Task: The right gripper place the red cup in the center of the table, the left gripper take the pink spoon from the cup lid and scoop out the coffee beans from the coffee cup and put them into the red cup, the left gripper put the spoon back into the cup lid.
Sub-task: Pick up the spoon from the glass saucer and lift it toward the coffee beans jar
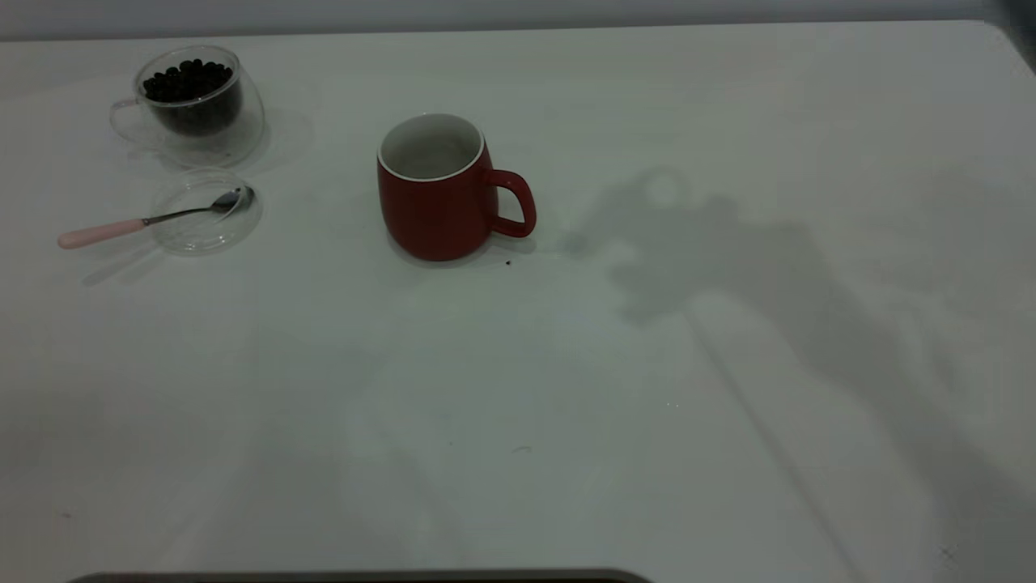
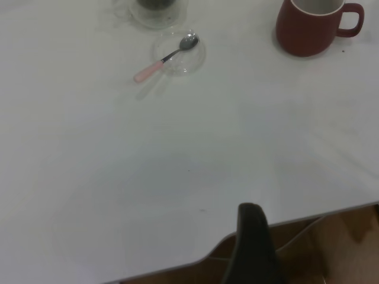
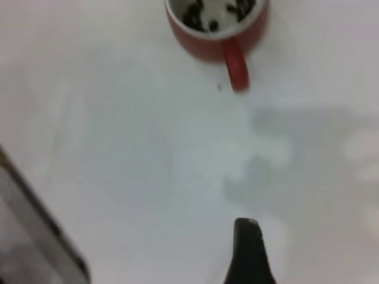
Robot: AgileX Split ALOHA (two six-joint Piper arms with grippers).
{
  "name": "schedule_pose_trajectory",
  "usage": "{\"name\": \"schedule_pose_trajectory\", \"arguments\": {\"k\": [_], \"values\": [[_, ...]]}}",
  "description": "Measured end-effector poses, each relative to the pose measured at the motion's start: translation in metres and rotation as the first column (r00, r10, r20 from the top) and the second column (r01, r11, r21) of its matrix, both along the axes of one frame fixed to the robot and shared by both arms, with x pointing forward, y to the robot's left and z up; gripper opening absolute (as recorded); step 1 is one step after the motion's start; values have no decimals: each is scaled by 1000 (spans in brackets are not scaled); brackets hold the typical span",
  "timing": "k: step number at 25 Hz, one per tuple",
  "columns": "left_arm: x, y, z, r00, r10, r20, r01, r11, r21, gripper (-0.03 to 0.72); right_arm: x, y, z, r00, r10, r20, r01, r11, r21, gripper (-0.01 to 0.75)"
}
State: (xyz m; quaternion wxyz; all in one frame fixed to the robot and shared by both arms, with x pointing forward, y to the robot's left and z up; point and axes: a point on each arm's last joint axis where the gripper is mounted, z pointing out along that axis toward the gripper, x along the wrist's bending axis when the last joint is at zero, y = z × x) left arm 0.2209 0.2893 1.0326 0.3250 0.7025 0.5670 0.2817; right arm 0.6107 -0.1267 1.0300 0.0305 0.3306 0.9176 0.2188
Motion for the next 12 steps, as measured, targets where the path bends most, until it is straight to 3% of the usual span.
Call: {"name": "schedule_pose_trajectory", "arguments": {"k": [4,12], "values": [[0,0,0,1000,0,0,0,1000,0,587,-38,-21,48,999,-40,23,40,999,-16,591],[0,0,0,1000,-2,0,2,1000,2,587,-134,-68,77,981,-193,18,194,978,-80,591]]}}
